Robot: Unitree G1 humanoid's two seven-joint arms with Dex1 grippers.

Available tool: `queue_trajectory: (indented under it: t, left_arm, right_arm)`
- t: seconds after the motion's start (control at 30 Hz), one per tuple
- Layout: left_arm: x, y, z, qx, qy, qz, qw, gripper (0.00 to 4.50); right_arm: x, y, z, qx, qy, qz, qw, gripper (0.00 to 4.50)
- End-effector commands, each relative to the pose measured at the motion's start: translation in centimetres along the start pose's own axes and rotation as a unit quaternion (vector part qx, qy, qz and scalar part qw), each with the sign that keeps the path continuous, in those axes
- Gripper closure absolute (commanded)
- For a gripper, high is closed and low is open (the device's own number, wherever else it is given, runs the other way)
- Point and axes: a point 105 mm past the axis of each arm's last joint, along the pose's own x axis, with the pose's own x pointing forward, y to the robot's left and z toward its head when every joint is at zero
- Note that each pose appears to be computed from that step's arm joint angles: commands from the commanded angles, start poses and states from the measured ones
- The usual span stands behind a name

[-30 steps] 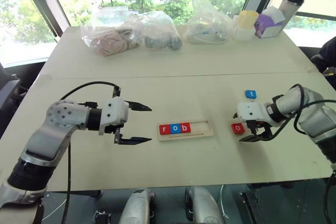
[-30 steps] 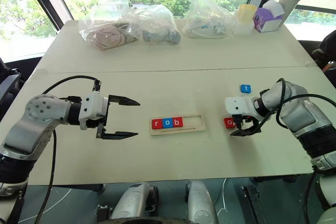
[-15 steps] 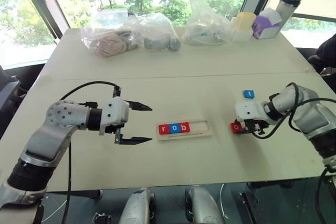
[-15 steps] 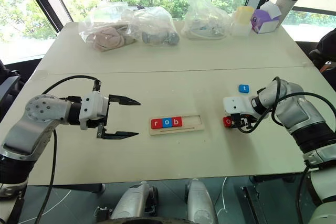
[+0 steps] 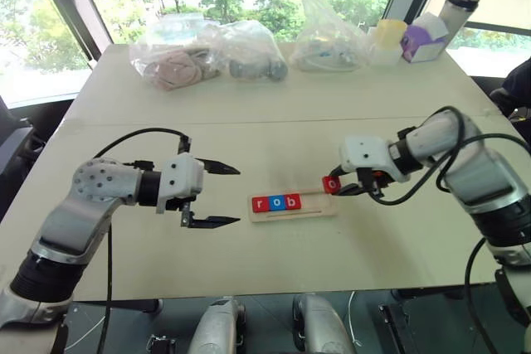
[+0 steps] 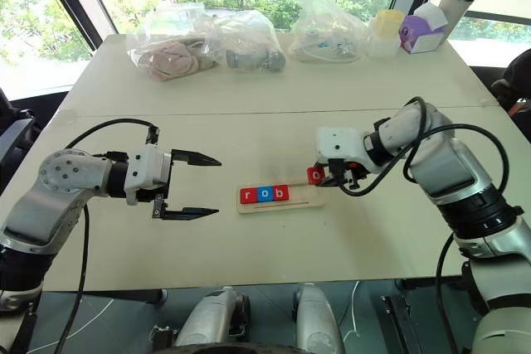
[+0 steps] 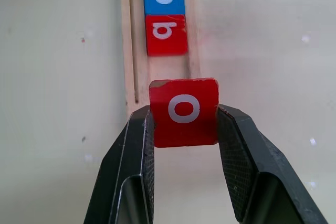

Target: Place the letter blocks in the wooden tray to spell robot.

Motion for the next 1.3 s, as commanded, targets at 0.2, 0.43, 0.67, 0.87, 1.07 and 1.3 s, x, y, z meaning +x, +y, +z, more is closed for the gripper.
queue_trajectory:
  t: [0.2, 0.43, 0.67, 0.87, 1.07, 1.3]
  left_arm:
    - [-0.3, 0.0, 1.1, 0.013, -0.011, 0.009, 1.0, 0.0]
    - [0.0, -0.4, 1.6, 0.007, -0.022, 0.002, 1.0, 0.0]
    - [-0.1, -0.7, 1.6, 0.006, -0.018, -0.003, 1.0, 0.0]
    - [-0.1, -0.7, 1.5, 0.006, -0.017, 0.0, 1.0, 0.0]
    - [-0.1, -0.6, 1.5, 0.006, -0.016, 0.004, 1.0, 0.0]
    - [-0.1, -0.6, 1.4, 0.005, -0.015, 0.005, 1.0, 0.0]
  right_arm:
    - [2.1, -0.4, 2.1, -0.013, -0.011, -0.001, 1.0, 3.39]
    - [3.3, -0.6, 1.5, -0.006, 0.006, 0.009, 1.0, 3.39]
    - [3.8, -0.3, 0.3, -0.005, 0.027, 0.017, 0.999, 3.39]
    - [4.1, -0.3, 0.4, -0.005, 0.028, 0.022, 0.999, 3.39]
    - [4.4, -0.3, 0.2, -0.006, 0.033, 0.025, 0.999, 3.39]
    - [4.5, -0.4, 0.6, -0.008, 0.03, 0.026, 0.999, 0.97]
